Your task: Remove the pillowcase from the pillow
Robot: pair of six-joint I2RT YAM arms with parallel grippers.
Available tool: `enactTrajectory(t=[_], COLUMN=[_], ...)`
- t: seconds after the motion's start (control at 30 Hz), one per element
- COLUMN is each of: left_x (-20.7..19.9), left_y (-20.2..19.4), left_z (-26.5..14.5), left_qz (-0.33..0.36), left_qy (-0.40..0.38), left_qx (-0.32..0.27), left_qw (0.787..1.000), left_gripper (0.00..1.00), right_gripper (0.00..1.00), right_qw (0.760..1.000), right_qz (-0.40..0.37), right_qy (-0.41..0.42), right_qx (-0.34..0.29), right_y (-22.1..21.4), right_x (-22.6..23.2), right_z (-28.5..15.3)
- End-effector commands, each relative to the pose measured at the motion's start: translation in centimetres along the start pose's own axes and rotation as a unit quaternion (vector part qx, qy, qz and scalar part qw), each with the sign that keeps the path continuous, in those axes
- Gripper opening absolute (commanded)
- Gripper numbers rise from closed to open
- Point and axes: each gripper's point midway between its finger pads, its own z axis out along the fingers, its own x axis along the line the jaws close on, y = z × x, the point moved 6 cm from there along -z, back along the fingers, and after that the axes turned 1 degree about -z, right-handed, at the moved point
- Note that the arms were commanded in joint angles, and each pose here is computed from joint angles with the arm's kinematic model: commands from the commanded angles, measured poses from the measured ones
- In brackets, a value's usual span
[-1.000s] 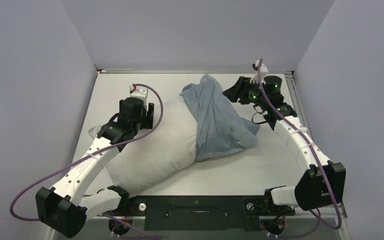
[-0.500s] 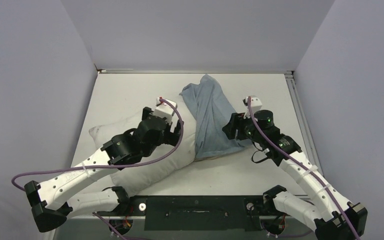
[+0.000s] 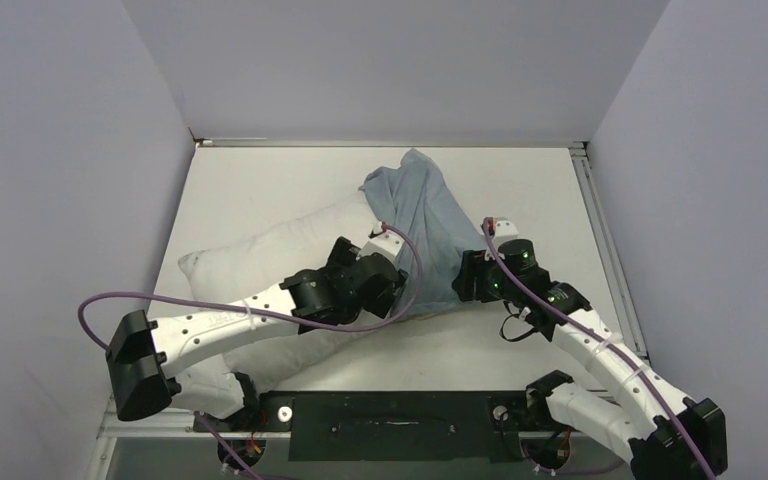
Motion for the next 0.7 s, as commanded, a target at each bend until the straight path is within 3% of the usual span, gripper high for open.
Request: enactTrajectory(t=[0.0,0.13,0.3,0.33,0.43,0.5,0.67], left_x=[0.0,0.0,0.4,0.6,1.7,2.6,5.2], left_y=[0.0,-0.6,-0.9,-1.0,-1.2,-1.4,-1.8], left_z=[1.2,2.7,3.4,3.5,3.8,3.9,4.3], left_qz=[-0.008,-0.006,-0.011,-0.013,-0.023,-0.03,-0.05], left_qy=[0.04,0.055,0.055,0.055,0.071,0.083,0.114], left_qx=[0.0,0.017,0.025,0.026,0.028,0.03,0.051], left_qw=[0.999,0.998,0.998,0.998,0.997,0.996,0.991], left_gripper=[0.96,0.97,0.72,0.65,0.17,0.0,0.0], right_gripper=[0.55,0.49,0.37,0.33,0.16,0.06,0.05], right_qw=[1.0,1.0,1.0,1.0,0.999,0.999,0.999], right_qz=[-0.006,-0.013,-0.017,-0.018,-0.021,-0.022,-0.013], right_qy=[0.014,0.018,0.024,0.024,0.025,0.022,0.008], right_qx=[-0.015,-0.009,-0.006,-0.005,-0.004,-0.007,-0.034], right_y=[0.5,0.0,-0.1,0.0,0.2,0.7,2.7], right_x=[0.1,-0.1,-0.3,-0.4,-0.5,-0.7,-1.5], right_z=[0.9,1.7,2.5,2.5,2.4,2.0,0.1])
